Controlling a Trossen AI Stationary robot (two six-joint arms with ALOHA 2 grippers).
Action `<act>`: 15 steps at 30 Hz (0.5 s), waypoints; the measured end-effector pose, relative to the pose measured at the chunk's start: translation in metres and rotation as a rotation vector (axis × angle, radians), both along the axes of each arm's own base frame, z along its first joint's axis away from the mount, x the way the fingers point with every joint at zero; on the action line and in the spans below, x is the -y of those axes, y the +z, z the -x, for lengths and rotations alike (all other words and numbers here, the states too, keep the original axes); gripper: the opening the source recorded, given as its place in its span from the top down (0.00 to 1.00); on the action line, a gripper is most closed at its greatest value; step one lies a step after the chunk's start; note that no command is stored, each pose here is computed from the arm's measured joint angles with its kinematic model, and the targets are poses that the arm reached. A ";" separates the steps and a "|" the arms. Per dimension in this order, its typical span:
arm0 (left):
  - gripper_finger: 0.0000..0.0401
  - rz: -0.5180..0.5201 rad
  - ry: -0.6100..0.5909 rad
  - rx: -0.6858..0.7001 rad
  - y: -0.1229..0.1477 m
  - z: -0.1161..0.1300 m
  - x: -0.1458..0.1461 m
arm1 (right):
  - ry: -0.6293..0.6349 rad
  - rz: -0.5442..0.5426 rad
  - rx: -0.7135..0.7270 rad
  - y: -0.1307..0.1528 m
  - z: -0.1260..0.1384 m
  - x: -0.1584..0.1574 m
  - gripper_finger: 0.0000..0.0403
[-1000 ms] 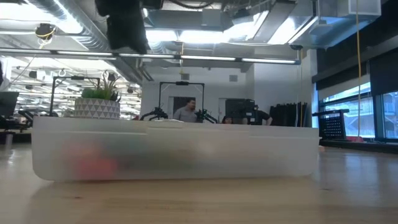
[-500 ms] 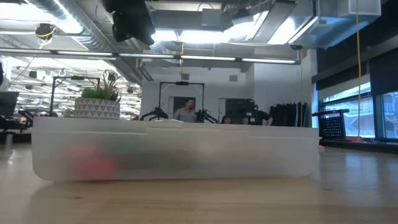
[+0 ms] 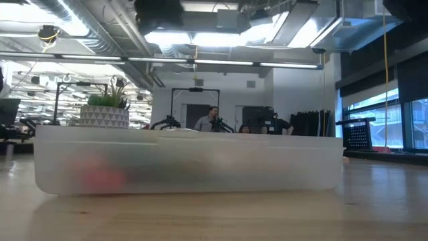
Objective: Pack school essentials
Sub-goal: Put the blue eraser into the orange supply box
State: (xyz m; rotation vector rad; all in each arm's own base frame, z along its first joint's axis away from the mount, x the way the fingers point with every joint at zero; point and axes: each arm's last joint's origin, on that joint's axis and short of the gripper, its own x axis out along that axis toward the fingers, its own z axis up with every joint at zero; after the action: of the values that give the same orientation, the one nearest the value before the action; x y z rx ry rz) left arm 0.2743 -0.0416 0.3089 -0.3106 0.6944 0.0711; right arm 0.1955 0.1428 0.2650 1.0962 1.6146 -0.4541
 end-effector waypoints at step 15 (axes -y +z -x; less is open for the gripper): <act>0.74 -0.012 -0.032 0.075 0.006 -0.004 0.004 | 0.032 -0.118 -0.164 -0.064 0.017 0.003 0.68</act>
State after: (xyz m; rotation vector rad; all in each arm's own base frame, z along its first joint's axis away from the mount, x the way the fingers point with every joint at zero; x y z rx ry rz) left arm 0.2781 -0.0460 0.3145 -0.2895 0.6246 0.0333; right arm 0.1783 0.1396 0.2011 1.1436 1.8195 -0.4418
